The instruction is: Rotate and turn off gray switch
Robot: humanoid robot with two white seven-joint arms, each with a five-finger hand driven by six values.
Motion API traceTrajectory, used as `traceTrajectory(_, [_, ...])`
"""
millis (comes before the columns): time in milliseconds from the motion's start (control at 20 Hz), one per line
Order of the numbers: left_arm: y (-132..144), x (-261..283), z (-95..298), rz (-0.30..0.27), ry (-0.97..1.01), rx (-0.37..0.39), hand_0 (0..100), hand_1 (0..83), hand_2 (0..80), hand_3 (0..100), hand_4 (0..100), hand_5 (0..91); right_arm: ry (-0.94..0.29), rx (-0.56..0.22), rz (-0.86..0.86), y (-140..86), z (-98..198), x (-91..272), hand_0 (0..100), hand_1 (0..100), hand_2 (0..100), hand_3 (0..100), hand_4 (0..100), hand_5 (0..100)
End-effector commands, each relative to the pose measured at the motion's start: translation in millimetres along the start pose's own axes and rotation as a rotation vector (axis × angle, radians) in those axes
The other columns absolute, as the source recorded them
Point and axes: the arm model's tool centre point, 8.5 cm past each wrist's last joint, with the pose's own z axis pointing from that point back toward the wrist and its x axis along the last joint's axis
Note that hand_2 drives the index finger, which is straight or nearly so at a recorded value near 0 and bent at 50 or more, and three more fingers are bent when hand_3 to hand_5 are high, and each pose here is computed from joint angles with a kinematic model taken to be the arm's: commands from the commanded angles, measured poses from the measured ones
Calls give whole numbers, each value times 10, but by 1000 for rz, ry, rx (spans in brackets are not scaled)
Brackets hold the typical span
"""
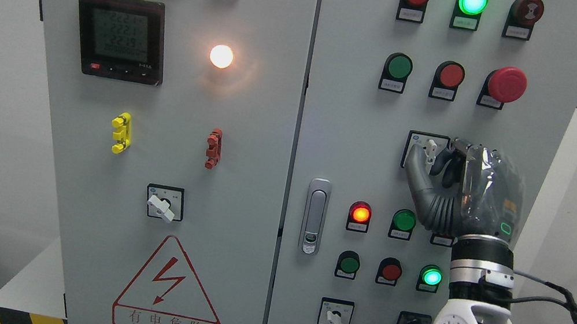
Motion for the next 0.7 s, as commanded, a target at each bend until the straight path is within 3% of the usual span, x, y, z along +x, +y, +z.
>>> traceTrajectory(0, [-2,-91,12,22,28,-1,120,389,0,0,0,0,0,1,-3,5,-2,7,511,267,756,967,868,993])
traceTrajectory(650, [-2,-81,11,22,26,-2,120,389,0,0,0,0,4,-10,2,-34,10,-31,530,297,757,970,870,993])
